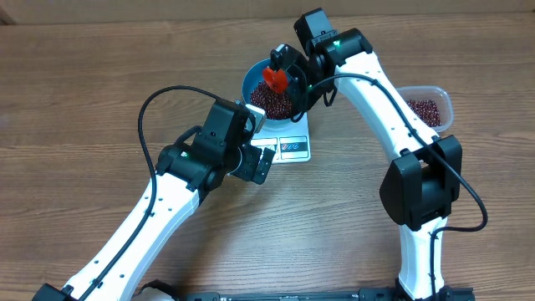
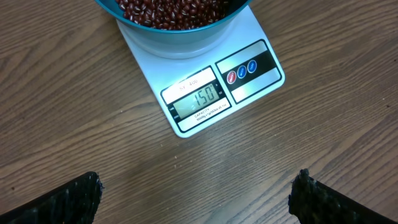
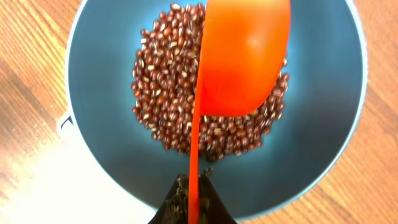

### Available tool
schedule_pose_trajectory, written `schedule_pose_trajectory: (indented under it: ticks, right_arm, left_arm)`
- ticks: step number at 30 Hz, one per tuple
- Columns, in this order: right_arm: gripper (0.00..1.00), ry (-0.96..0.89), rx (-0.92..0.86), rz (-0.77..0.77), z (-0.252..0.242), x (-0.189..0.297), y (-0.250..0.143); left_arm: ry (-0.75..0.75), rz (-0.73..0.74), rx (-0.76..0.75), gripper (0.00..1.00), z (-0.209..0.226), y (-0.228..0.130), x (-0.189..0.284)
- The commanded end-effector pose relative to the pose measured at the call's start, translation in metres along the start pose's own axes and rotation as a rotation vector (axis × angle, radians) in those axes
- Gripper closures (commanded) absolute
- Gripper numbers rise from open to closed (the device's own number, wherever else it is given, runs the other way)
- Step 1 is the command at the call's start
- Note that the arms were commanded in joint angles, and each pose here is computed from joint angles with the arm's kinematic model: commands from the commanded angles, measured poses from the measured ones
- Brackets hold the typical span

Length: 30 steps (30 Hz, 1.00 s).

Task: Scoop item into bowl and weigh 150g on scale
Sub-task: 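Move the red scoop with the right gripper back to the tub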

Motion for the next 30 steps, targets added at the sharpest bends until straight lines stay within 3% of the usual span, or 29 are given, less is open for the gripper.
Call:
schedule_pose_trajectory:
  ticks: [1, 30]
  right_arm:
    - [0.96, 0.002, -0.043, -0.03, -0.007, 0.013, 0.004]
    - [0.96, 0.357, -0.281, -0.101, -0.004, 0.074, -0.04]
  left_arm:
    - [0.0, 0.004, -0.029, 0.0, -0.001, -0.001, -0.001]
    - [0.0, 0.004, -0.029, 0.0, -0.001, -0.001, -0.001]
Point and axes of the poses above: each gripper's point midway between its finger pads, its own x axis back along the fingers, its own z axis along the line the jaws close on, y = z × x, the point moved 3 cm from there along x, back along the fingers, and after that the axes turned 7 degrees about x, right-handed, at the moved point
